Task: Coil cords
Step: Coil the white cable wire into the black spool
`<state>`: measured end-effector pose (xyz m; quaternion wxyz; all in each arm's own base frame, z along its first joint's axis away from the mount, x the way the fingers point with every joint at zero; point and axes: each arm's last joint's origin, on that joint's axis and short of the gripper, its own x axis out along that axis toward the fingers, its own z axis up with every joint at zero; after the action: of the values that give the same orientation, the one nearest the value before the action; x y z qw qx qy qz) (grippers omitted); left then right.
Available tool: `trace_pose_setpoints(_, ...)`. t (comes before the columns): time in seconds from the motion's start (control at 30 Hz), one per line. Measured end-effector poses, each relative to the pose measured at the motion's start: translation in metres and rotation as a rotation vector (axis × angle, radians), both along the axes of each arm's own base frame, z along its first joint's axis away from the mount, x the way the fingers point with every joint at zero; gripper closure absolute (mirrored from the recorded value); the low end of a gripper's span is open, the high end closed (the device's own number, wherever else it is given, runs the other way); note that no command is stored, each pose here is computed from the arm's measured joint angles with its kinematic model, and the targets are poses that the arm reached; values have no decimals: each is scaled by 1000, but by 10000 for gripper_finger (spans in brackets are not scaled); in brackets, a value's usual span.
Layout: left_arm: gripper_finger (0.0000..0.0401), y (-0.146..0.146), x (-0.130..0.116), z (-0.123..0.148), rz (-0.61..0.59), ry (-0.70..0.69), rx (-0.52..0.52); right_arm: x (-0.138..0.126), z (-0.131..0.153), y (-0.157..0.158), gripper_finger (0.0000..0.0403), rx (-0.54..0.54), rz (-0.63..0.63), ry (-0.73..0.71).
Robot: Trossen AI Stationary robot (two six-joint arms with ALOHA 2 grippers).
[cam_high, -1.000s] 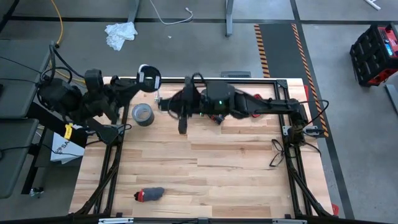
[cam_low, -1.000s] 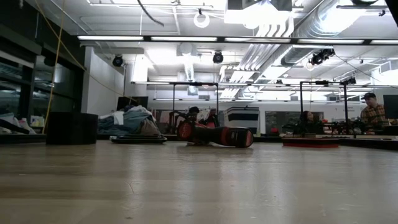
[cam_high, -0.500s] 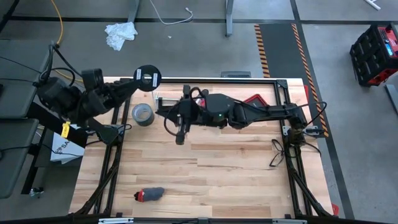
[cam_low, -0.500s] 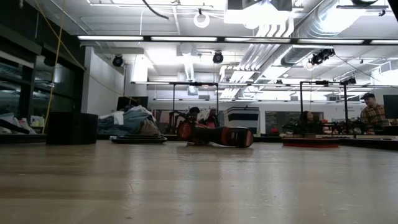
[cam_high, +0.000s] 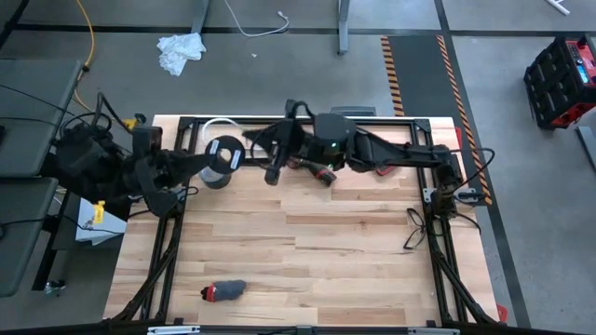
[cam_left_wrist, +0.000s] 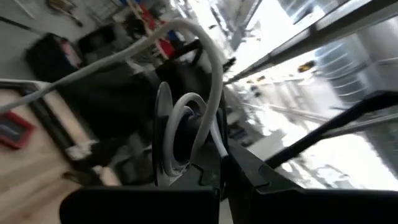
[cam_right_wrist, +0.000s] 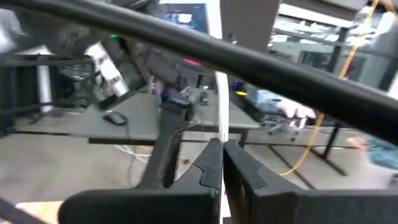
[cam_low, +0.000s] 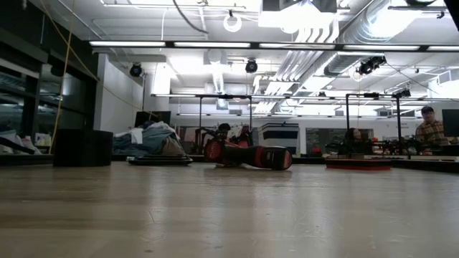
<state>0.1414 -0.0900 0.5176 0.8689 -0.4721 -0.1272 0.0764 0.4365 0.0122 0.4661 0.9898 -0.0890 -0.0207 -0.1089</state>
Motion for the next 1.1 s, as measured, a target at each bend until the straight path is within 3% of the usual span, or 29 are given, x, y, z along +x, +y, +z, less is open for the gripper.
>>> trace_pose_setpoints(0.4,401,20,-30,8,183,51,70,-31,11,-2,403,-43,-80,154)
trace_pose_setpoints(0.7,401,37,-44,15,343,106,134,-33,11,17,402,27,-1,149)
trace_pose_setpoints(1.1,401,36,-22,21,324,-57,-4,-3,-2,35,402,80,176,18)
